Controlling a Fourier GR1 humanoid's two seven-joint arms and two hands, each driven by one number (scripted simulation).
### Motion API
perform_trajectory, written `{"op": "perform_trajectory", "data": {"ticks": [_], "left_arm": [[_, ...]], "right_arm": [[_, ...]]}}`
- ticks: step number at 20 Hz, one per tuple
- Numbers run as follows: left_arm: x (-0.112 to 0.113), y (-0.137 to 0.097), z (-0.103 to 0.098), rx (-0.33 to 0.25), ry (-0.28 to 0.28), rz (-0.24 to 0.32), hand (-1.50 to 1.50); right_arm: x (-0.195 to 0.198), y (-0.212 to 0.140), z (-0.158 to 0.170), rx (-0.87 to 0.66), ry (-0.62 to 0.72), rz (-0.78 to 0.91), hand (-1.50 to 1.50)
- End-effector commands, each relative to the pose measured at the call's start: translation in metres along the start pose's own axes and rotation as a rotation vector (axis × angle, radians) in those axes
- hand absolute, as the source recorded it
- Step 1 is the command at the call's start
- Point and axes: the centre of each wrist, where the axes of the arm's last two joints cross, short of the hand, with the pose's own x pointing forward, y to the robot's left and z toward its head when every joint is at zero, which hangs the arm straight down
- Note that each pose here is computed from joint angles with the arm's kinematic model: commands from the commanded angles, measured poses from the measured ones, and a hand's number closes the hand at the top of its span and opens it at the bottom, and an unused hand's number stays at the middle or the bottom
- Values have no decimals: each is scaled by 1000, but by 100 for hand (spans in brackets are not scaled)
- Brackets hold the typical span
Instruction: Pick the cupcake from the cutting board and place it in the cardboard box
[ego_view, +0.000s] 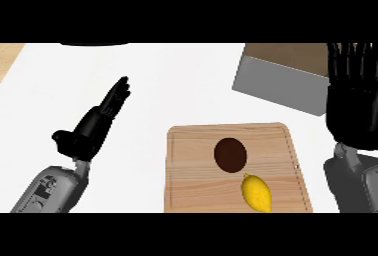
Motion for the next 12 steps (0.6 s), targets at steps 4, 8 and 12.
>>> {"op": "perform_trajectory", "data": {"ticks": [4, 8, 12], "left_arm": [[9, 47, 3, 72, -20, -173, 0], [3, 53, 13, 82, 5, -236, 0], [-2, 50, 22, 61, 6, -215, 0]], "right_arm": [[19, -34, 28, -260, 33, 436, -150], [5, -95, 68, -321, 285, 849, -150], [20, -75, 106, -280, 263, 986, -150]]}}
